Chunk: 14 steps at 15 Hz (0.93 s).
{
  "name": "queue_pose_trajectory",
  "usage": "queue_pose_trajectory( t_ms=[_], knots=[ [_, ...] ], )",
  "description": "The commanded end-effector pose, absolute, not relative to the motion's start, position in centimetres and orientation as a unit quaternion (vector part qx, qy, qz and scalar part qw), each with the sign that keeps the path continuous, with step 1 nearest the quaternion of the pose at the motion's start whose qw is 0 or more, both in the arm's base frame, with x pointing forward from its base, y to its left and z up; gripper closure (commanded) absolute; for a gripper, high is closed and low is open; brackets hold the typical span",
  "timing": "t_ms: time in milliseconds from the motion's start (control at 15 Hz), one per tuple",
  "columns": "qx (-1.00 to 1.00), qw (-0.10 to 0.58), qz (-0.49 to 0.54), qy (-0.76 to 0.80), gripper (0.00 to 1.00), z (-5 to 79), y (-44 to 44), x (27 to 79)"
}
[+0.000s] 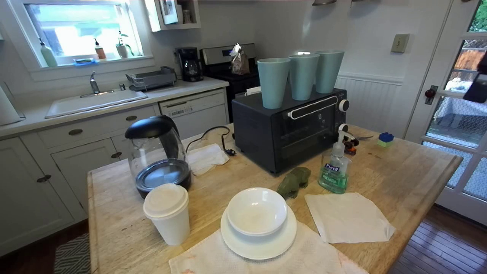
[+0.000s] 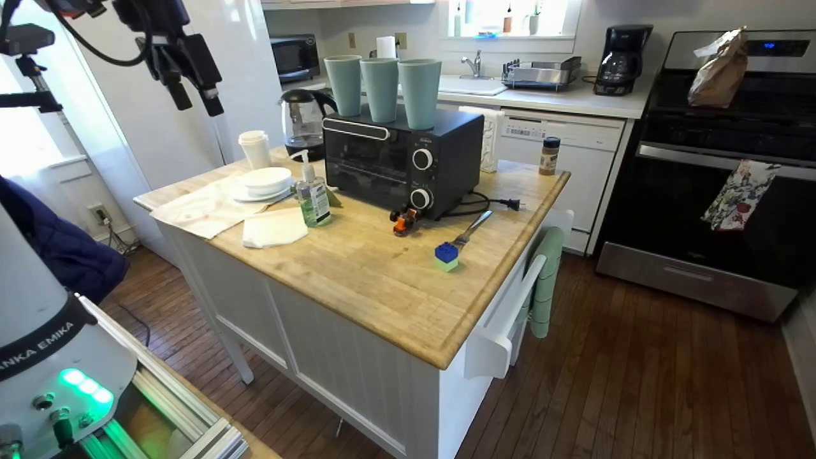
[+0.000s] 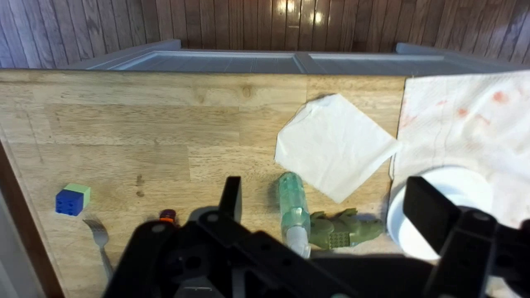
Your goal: Pick up the blue cup on the far left and put it in the middle blue cup, pick up the blue cup on the right and put it in the stacked blue cups
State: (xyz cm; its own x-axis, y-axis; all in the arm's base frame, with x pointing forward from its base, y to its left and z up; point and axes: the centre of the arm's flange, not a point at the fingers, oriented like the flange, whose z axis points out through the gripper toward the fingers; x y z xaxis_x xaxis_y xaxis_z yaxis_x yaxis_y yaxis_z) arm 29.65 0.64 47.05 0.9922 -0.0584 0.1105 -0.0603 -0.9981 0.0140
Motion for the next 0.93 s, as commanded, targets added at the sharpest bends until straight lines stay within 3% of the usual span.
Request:
queue_pose_trajectory(
  t_ms=[0,333,867],
  knots=[
    [0.989,0.009,0.070,-0.130,0.00,47.3,1.4,34.3],
    [0.970,0.023,0.087,-0.227,0.00,47.6,2.3,39.1],
    [0.964,0.023,0.101,-0.246,0.00,48.6,4.0,46.7]
  ],
)
